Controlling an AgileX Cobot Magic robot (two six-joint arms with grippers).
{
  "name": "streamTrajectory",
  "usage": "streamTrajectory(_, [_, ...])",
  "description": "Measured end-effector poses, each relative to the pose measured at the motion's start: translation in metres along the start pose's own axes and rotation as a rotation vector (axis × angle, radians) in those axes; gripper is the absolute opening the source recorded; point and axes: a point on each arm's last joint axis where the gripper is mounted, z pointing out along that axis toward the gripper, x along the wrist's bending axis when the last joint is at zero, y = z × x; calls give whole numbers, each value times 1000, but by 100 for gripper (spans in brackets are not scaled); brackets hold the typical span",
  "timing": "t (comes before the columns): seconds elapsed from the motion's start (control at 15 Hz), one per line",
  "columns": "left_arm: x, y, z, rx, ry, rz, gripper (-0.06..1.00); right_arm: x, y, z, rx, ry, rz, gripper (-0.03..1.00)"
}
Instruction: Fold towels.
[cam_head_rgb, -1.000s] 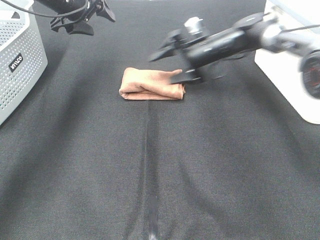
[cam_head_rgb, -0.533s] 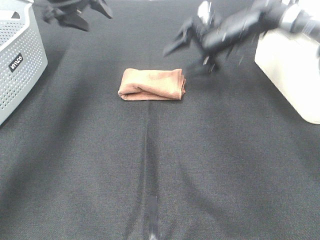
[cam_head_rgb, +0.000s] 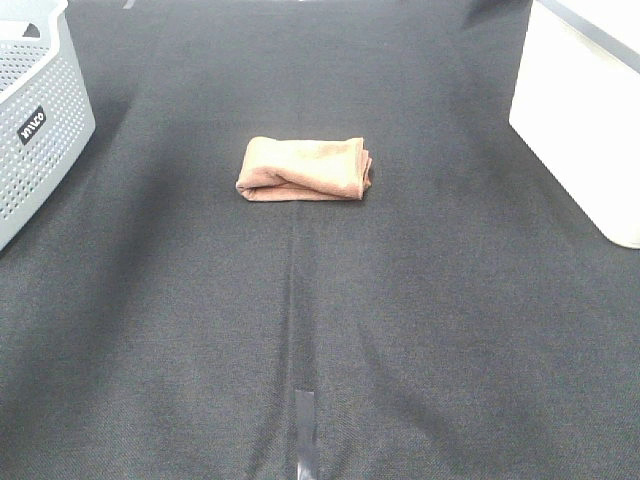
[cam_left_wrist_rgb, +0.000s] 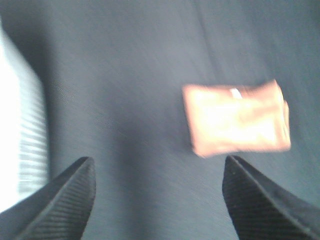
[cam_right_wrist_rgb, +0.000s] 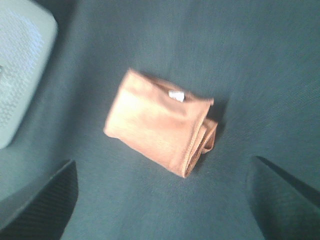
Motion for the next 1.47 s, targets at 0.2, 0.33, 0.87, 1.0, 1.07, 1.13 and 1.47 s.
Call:
streamTrajectory(0.2, [-2, 2, -63, -115, 50, 31, 68, 18, -30, -47, 16, -65, -14, 85])
streamTrajectory(0.33, [-2, -17, -93, -112, 75, 49, 68, 27, -65, -73, 55, -107, -12, 85])
streamTrajectory(0.87, [7, -211, -174, 51, 98, 61, 68, 57, -261, -149, 97, -197, -22, 85])
streamTrajectory(1.0, [9, -264, -200, -23, 97, 68, 68, 60, -309, -160, 52, -234, -49, 85])
streamTrajectory(1.07, [10, -291, -216, -92, 94, 81, 68, 59, -334, -163, 19, -264, -59, 85])
streamTrajectory(1.13, [11, -316, -226, -153, 93, 97, 68, 57, -354, -165, -29, -295, -64, 85])
streamTrajectory(1.47, [18, -410, -229, -403, 89, 153, 68, 46, -420, -156, -305, -370, -130, 85])
